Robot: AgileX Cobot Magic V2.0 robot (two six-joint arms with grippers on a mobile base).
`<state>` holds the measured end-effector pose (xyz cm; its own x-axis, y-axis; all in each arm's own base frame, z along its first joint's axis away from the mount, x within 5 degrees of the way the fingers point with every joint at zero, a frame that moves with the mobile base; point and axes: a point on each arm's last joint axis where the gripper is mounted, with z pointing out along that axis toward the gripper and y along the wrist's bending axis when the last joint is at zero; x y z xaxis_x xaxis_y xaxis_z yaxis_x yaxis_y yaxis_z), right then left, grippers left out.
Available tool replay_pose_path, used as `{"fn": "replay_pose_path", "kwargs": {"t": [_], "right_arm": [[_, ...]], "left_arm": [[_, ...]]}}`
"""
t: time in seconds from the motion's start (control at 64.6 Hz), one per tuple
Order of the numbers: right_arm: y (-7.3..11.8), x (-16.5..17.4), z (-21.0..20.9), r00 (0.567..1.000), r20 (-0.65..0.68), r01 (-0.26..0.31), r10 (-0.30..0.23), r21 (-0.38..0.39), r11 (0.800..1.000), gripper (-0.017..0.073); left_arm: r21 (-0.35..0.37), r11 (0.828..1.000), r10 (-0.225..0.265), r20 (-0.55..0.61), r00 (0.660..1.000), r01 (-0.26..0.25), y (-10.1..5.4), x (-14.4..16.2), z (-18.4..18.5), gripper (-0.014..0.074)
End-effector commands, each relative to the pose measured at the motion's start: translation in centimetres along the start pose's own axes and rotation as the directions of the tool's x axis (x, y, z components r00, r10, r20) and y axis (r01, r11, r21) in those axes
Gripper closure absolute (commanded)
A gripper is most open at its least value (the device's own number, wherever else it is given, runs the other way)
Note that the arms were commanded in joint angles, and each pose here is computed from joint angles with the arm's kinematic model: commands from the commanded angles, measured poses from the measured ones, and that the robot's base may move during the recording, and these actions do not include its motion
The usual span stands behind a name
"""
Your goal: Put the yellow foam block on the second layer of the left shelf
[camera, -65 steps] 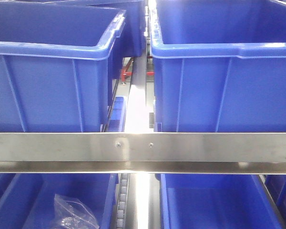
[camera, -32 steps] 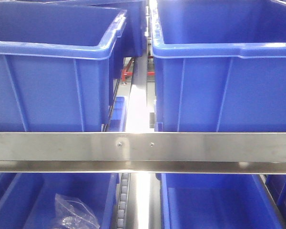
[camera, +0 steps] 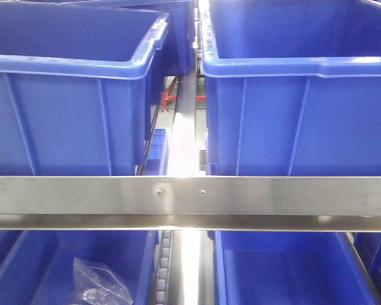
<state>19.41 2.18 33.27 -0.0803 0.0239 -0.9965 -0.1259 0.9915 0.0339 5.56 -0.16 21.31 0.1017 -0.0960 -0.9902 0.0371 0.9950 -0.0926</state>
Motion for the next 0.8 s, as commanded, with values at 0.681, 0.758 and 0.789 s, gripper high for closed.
{"fn": "replay_pose_path", "kwargs": {"t": [0.681, 0.758, 0.789], "right_arm": [[-0.4, 2.9, 8.1, 0.975, 0.120, -0.186, 0.188, -0.025, 0.982, -0.0064], [-0.4, 2.8, 8.1, 0.975, 0.121, -0.186, 0.188, -0.025, 0.982, -0.0064], [-0.4, 2.8, 8.0, 0.975, 0.122, -0.186, 0.188, -0.025, 0.982, -0.0064]], "left_arm": [[0.015, 1.000, -0.009, 0.077, 0.997, 0.008, -0.1, 0.0, -0.1, 0.0457], [0.015, 1.000, -0.009, 0.077, 0.997, 0.008, -0.1, 0.0, -0.1, 0.0457], [0.015, 1.000, -0.009, 0.077, 0.997, 0.008, -0.1, 0.0, -0.1, 0.0457]]}}
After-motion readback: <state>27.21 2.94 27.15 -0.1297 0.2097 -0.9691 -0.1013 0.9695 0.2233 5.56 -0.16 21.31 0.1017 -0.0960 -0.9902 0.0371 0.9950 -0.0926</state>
